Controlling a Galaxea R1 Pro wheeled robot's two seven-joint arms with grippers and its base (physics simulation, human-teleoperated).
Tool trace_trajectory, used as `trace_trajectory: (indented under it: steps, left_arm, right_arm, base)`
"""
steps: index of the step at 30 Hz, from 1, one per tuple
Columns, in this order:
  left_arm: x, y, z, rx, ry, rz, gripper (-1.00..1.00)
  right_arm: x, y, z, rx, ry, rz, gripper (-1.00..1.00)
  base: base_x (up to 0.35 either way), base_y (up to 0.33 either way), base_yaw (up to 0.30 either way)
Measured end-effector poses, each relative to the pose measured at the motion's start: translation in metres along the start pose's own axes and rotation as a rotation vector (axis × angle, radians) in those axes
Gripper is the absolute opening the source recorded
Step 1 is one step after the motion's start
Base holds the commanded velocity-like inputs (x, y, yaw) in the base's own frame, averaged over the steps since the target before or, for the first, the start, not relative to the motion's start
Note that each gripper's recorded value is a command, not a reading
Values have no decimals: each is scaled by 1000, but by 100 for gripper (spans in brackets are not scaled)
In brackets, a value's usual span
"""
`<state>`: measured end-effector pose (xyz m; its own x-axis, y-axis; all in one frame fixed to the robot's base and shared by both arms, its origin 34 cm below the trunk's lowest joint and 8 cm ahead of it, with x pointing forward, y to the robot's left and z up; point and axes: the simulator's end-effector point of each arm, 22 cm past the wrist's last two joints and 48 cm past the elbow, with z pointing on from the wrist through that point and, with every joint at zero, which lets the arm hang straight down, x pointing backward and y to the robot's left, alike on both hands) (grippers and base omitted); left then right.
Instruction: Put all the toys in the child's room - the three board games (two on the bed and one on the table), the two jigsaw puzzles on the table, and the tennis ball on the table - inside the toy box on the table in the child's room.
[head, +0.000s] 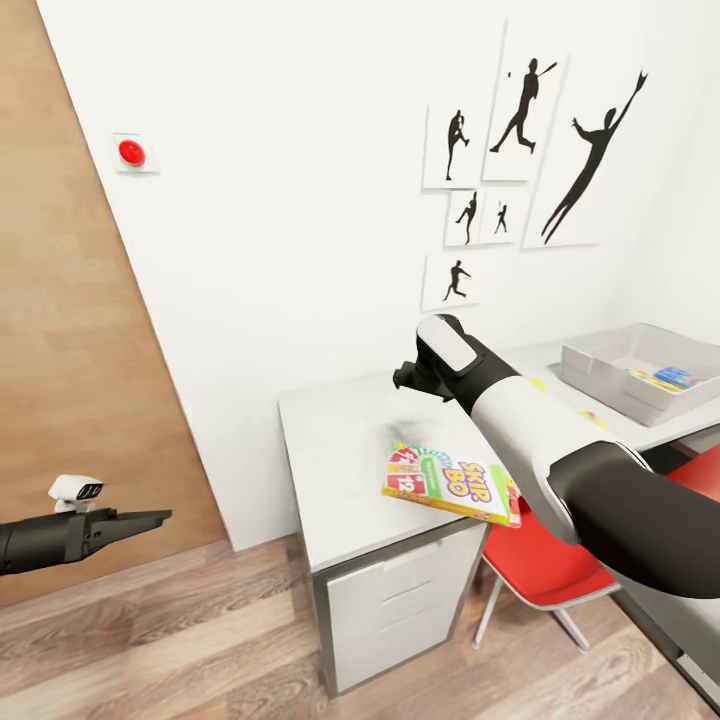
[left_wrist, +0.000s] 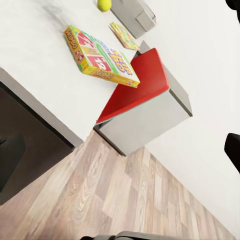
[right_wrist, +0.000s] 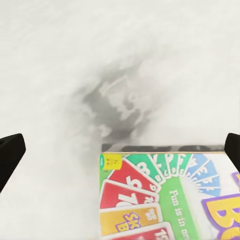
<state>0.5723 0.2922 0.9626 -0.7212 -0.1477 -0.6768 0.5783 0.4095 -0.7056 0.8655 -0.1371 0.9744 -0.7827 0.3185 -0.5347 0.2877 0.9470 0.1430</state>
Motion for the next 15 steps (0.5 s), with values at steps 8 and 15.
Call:
trace_trajectory:
  steps: [8,15]
  left_arm:
    - [0,0,0,1,0,0,100]
    - [-1,-1,0,1,-1,2,100]
  right_arm:
    - [0,1,0,-6,0,0,100]
    - [-1,2,-2,-9,-3,0,100]
  base:
    - [-15,59,-109]
    - [-172,137,-261]
